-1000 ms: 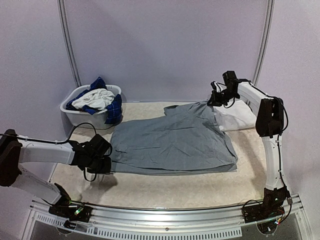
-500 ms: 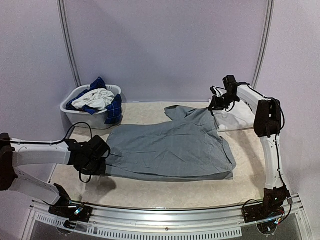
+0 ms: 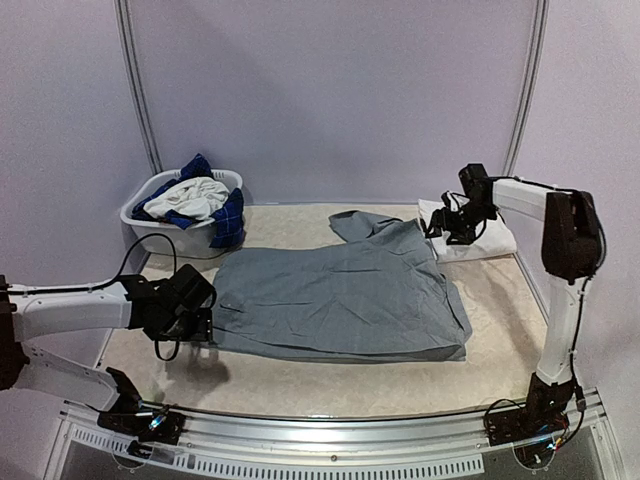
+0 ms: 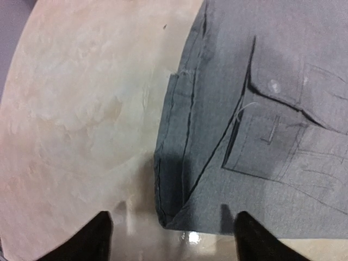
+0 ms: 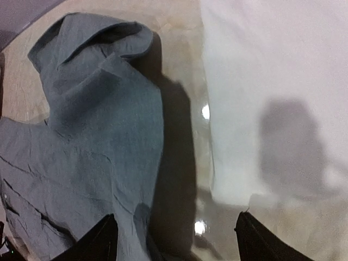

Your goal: Fold and stack the mixed laundry pile

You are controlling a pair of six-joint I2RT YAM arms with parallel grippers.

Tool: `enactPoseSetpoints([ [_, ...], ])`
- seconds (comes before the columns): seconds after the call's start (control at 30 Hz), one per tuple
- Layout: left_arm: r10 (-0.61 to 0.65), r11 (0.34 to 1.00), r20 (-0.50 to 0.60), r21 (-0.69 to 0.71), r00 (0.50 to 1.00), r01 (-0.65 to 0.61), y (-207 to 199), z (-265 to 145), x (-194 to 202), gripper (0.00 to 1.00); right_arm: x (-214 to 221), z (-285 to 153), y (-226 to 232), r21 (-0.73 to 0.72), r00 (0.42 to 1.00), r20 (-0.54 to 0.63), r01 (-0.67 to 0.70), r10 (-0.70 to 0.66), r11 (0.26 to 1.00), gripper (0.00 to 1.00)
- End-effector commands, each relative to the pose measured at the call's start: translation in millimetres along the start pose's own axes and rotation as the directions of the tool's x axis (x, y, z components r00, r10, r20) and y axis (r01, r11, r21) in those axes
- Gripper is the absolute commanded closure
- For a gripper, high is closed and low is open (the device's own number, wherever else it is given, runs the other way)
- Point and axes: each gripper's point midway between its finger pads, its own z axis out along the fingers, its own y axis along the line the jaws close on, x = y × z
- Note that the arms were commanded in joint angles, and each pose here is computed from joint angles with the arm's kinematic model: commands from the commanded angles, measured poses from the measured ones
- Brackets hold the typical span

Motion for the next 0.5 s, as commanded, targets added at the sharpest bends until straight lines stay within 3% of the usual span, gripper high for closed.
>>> enactPoseSetpoints([
  [0.0, -0.017, 1.0, 0.078, 0.021, 0.997, 0.015, -0.2, -7.7, -13.6, 0.05, 24.8, -65.3, -1.4, 0.082, 0.981, 0.149, -0.135, 0.122, 0.987, 0.22],
  [0.07, -0.024, 0.999, 0.101, 0.034, 0.995, 0.02, 0.6, -12.4, -19.0, 0.0, 52.4, -73.2, -8.4, 0.113, 0.979, 0.135, -0.168, 0.153, 0.979, 0.21],
  [0.23, -0.066, 0.996, 0.161, 0.065, 0.985, 0.057, 7.3, -22.0, -25.6, 0.03, 120.8, -81.3, 7.1, 0.056, 0.977, 0.102, -0.195, 0.189, 0.979, 0.18],
  [0.33, -0.099, 0.991, 0.192, 0.105, 0.976, 0.079, 8.8, -25.4, -25.5, 0.07, 168.5, -76.2, 21.3, 0.041, 0.983, 0.05, -0.181, 0.179, 0.983, 0.22],
  [0.47, -0.115, 0.987, 0.215, 0.136, 0.97, 0.087, 9.7, -29.6, -26.7, 0.09, 218.5, -70.0, 22.1, 0.147, 0.992, -0.043, -0.11, 0.117, 0.983, 0.31],
])
